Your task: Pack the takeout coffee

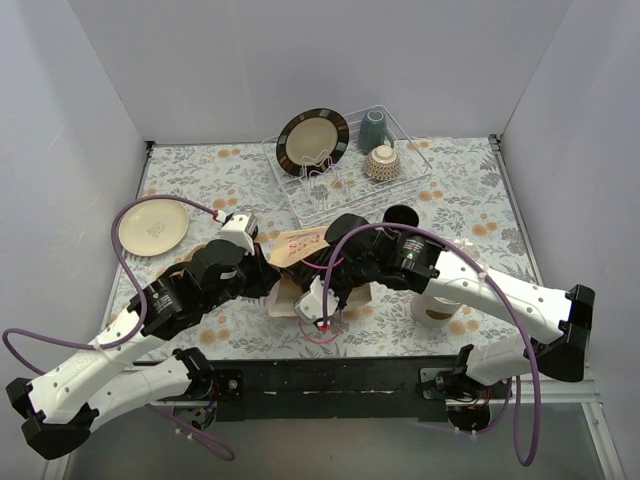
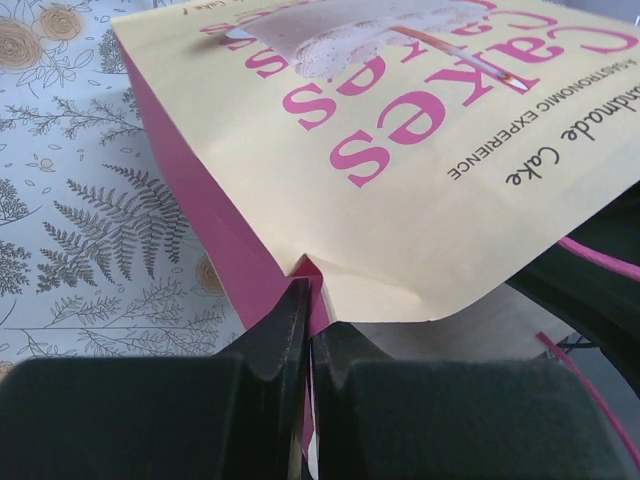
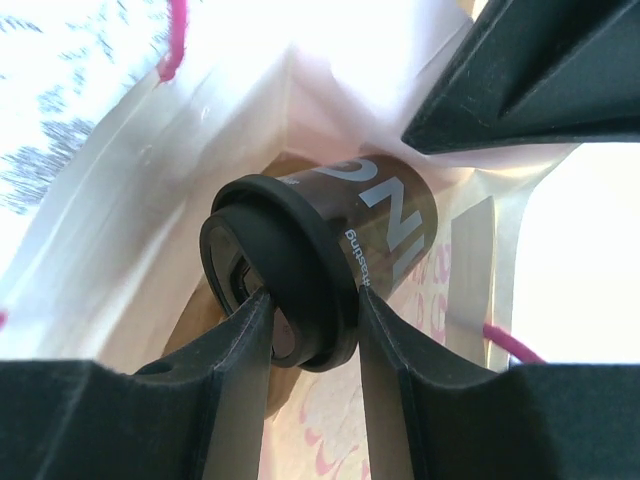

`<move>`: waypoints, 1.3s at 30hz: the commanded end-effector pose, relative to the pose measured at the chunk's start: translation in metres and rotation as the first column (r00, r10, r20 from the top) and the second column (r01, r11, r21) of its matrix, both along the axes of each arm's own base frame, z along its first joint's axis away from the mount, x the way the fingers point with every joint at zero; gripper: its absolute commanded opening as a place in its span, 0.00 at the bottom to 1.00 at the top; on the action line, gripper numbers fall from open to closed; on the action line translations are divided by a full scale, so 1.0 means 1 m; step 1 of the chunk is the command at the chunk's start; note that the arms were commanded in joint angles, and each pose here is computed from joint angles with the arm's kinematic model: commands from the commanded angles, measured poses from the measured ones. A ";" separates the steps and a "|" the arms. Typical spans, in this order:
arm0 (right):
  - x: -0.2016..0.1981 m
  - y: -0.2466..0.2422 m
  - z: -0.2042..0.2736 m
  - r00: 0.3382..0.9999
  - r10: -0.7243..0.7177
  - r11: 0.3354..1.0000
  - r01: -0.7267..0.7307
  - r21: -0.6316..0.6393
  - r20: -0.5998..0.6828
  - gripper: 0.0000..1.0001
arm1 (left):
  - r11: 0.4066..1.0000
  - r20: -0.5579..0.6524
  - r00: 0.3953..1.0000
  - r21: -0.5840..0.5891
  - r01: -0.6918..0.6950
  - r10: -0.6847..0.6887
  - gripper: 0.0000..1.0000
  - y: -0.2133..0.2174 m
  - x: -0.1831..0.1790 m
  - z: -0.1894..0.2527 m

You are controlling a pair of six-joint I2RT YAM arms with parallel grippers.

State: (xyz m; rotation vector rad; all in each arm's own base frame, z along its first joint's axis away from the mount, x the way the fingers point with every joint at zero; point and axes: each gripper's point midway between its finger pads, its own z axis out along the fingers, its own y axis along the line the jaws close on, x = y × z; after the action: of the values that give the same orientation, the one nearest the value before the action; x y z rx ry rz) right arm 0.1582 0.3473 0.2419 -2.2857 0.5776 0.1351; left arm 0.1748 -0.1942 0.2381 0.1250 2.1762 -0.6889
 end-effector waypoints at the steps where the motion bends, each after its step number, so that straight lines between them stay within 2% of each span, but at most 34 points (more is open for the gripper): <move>1: -0.023 -0.004 0.052 0.997 -0.004 0.991 0.014 0.133 -0.080 0.35 | 0.999 -0.007 1.000 0.051 -0.016 0.017 0.00 0.004 0.003 0.001; 8: -0.043 -0.009 0.099 0.976 -0.016 0.954 0.080 0.288 -0.216 0.34 | 0.998 -0.024 0.999 0.059 -0.025 0.026 0.00 0.001 0.005 0.003; 14: -0.054 -0.015 0.115 0.947 -0.032 0.936 0.140 0.322 -0.320 0.32 | 0.997 -0.021 0.999 0.074 -0.036 0.037 0.00 0.001 0.009 0.017; 20: -0.065 -0.022 0.156 0.914 -0.014 0.870 0.211 0.445 -0.407 0.31 | 0.990 -0.049 0.994 0.111 -0.088 0.094 0.00 0.010 0.011 0.017; 24: -0.070 -0.030 0.184 0.853 -0.006 0.780 0.331 0.531 -0.523 0.27 | 0.985 -0.070 0.990 0.132 -0.110 0.120 0.00 0.015 0.009 0.013; 26: -0.071 -0.037 0.206 0.848 0.025 0.716 0.354 0.601 -0.529 0.27 | 0.982 -0.063 0.989 0.142 -0.125 0.135 0.00 0.018 0.011 0.013; 30: -0.070 -0.047 0.231 0.805 0.050 0.620 0.439 0.650 -0.591 0.25 | 0.968 -0.056 0.982 0.191 -0.164 0.178 0.00 0.026 0.016 0.011; 33: -0.066 -0.060 0.263 0.748 0.094 0.490 0.539 0.685 -0.657 0.24 | 0.960 -0.041 0.978 0.206 -0.191 0.204 0.00 0.032 0.020 0.013; 34: -0.062 -0.065 0.264 0.693 0.105 0.440 0.611 0.658 -0.713 0.24 | 0.960 -0.036 0.978 0.202 -0.194 0.205 0.00 0.033 0.020 0.015; 35: -0.061 -0.069 0.282 0.683 0.162 0.376 0.625 0.685 -0.712 0.22 | 0.962 -0.022 0.980 0.192 -0.192 0.200 0.00 0.035 0.018 0.018; 36: -0.059 -0.072 0.287 0.650 0.188 0.340 0.660 0.670 -0.736 0.18 | 0.970 0.000 0.983 0.161 -0.183 0.185 0.00 0.033 0.019 0.024; 39: -0.038 -0.080 0.301 0.509 0.228 0.195 0.811 0.551 -0.830 0.11 | 0.988 0.044 0.992 0.100 -0.122 0.118 0.00 0.029 0.013 0.033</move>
State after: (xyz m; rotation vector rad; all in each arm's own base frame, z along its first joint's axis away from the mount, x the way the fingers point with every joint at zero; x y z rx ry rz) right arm 0.0980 0.2819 0.4916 -1.0271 0.9988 0.9062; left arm 0.1901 -0.1710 0.2492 0.0286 2.2725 -0.4294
